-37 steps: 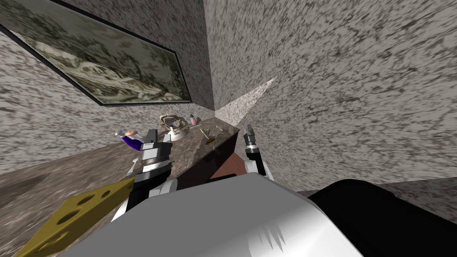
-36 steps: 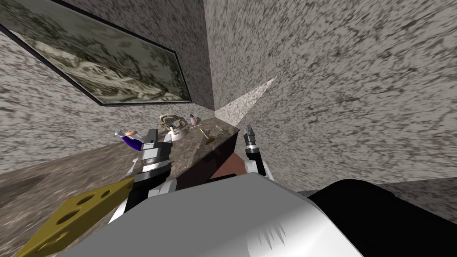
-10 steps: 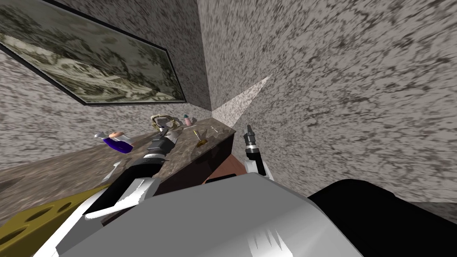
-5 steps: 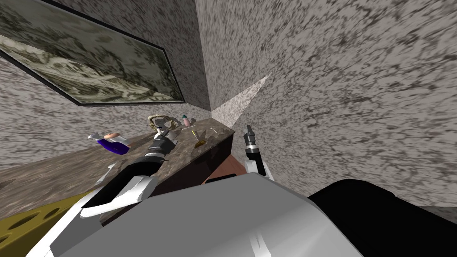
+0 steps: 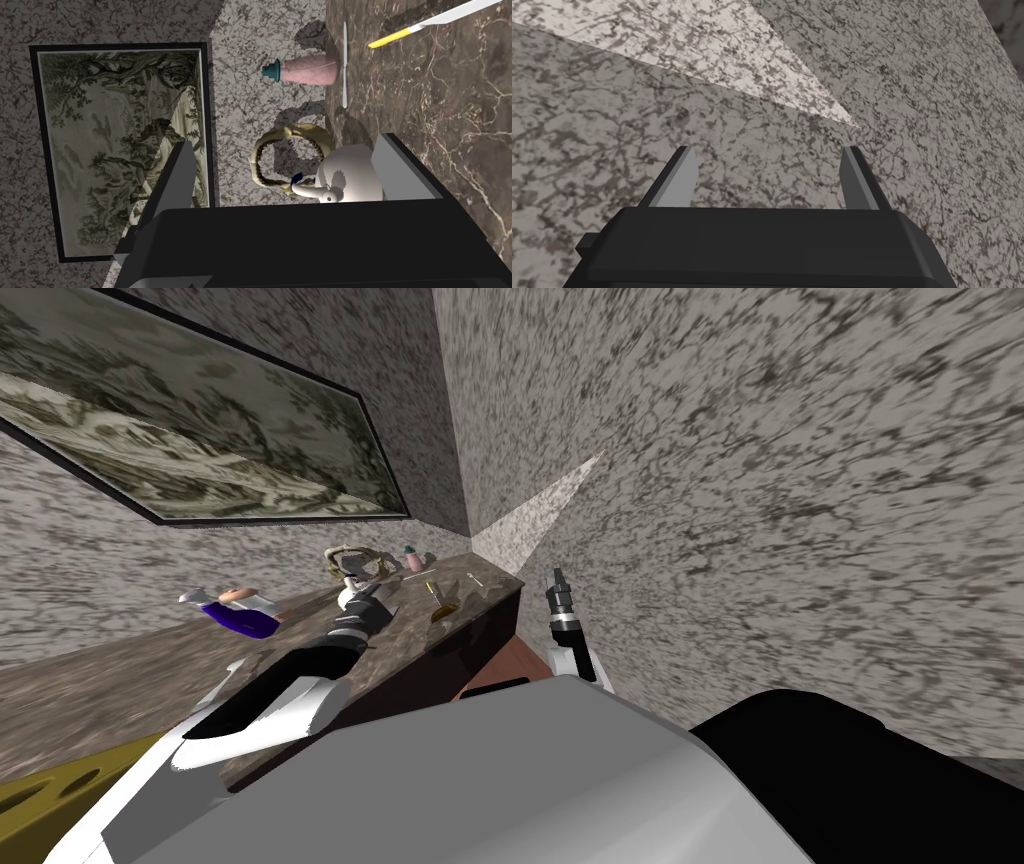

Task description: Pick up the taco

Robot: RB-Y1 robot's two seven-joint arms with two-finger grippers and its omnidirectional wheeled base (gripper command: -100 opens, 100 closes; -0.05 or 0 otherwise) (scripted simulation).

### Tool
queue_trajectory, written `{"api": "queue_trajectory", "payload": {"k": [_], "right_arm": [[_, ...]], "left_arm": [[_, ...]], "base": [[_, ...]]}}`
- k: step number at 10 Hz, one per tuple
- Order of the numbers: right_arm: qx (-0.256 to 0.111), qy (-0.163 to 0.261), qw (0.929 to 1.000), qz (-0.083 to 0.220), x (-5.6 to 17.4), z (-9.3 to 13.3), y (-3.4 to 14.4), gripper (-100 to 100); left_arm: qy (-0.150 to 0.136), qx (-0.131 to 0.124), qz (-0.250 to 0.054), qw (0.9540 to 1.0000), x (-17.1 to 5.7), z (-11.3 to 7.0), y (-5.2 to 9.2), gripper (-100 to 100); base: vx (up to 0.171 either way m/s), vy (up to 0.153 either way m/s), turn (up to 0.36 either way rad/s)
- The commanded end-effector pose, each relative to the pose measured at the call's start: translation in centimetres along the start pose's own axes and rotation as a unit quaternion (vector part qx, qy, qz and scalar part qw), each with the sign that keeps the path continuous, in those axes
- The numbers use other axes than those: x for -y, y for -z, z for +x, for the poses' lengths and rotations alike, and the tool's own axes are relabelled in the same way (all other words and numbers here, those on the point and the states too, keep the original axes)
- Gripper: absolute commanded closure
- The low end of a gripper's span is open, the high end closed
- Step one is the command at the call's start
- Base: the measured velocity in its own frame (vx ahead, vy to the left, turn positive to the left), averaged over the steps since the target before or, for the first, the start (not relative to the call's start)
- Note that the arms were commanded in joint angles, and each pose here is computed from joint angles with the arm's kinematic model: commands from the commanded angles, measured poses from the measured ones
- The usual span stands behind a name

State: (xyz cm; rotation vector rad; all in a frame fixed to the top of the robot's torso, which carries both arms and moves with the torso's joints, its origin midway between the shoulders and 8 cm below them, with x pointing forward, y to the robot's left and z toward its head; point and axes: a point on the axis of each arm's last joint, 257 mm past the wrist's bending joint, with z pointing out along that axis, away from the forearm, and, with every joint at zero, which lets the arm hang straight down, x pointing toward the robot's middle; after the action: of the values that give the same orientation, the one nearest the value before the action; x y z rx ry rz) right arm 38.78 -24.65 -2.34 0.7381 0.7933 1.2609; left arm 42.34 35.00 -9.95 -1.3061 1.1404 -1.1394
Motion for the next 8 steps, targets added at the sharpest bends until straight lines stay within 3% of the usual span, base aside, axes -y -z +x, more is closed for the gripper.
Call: {"api": "queue_trajectory", "payload": {"k": [1, 5, 7, 8], "right_arm": [[0.0, 0.0, 1.0, 0.0, 0.0, 0.0, 0.0, 0], [0.0, 0.0, 1.0, 0.0, 0.0, 0.0, 0.0, 0], [0.0, 0.0, 1.0, 0.0, 0.0, 0.0, 0.0, 0], [0.0, 0.0, 1.0, 0.0, 0.0, 0.0, 0.0, 0]], "left_arm": [[0.002, 0.005, -0.015, 0.9999, -0.8, -0.3, 0.0, -100], [0.033, 0.016, -0.058, 0.9976, -2.3, -1.3, -0.5, -100], [0.033, 0.022, -0.075, 0.9964, -3.2, -1.6, -0.4, -100], [0.049, 0.026, -0.088, 0.9946, -3.6, -2.0, -0.7, -100]], "base": [[0.013, -0.018, 0.004], [0.019, -0.028, -0.017], [0.016, -0.026, -0.007], [0.024, -0.029, -0.037]]}}
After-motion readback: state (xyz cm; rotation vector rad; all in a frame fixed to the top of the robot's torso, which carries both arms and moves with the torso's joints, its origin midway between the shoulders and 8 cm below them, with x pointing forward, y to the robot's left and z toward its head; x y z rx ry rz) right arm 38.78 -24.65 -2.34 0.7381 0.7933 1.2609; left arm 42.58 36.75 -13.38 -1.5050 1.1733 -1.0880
